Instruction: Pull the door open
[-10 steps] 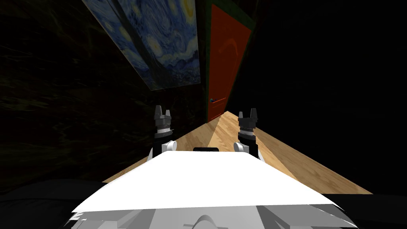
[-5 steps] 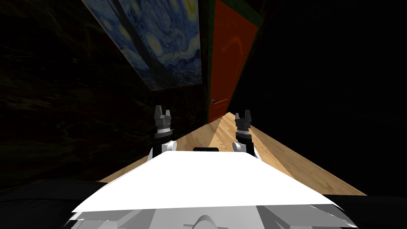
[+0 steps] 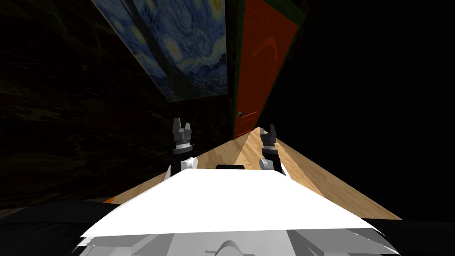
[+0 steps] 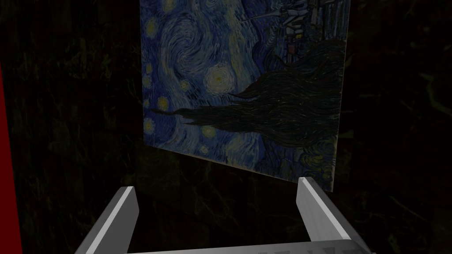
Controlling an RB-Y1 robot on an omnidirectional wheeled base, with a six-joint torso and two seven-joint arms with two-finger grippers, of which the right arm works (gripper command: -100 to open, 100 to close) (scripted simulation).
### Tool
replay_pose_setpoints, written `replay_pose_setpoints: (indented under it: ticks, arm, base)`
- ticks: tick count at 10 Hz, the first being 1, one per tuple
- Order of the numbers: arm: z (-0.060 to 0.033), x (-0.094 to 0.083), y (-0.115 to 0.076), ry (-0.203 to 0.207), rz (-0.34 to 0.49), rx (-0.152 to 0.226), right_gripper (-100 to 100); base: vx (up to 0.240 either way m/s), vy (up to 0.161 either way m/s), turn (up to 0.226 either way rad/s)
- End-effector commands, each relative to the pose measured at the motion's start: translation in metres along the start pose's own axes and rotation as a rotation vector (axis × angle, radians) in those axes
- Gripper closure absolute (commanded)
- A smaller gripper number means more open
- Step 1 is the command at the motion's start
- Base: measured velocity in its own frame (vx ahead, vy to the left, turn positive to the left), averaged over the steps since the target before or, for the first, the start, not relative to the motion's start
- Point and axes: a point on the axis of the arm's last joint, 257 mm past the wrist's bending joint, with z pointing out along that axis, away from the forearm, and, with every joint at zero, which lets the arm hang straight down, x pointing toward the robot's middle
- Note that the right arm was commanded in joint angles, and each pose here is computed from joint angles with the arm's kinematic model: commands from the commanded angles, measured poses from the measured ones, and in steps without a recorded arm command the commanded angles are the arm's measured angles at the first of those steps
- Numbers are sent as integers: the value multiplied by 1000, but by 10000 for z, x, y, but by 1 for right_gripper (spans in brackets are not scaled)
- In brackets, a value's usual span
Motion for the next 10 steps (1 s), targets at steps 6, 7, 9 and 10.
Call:
replay_pose_setpoints:
  ticks: [6, 7, 9, 10]
  arm:
    - [-99, 29, -523, 42, 12, 94, -100]
    - [-115, 28, -600, 49, 12, 108, -100]
    - [-151, 23, -755, 60, 13, 137, -100]
    - [-169, 19, -830, 66, 13, 151, -100]
  base:
    - [87, -57, 107]
    - [95, -57, 93]
    - [81, -63, 116]
    - [96, -86, 104]
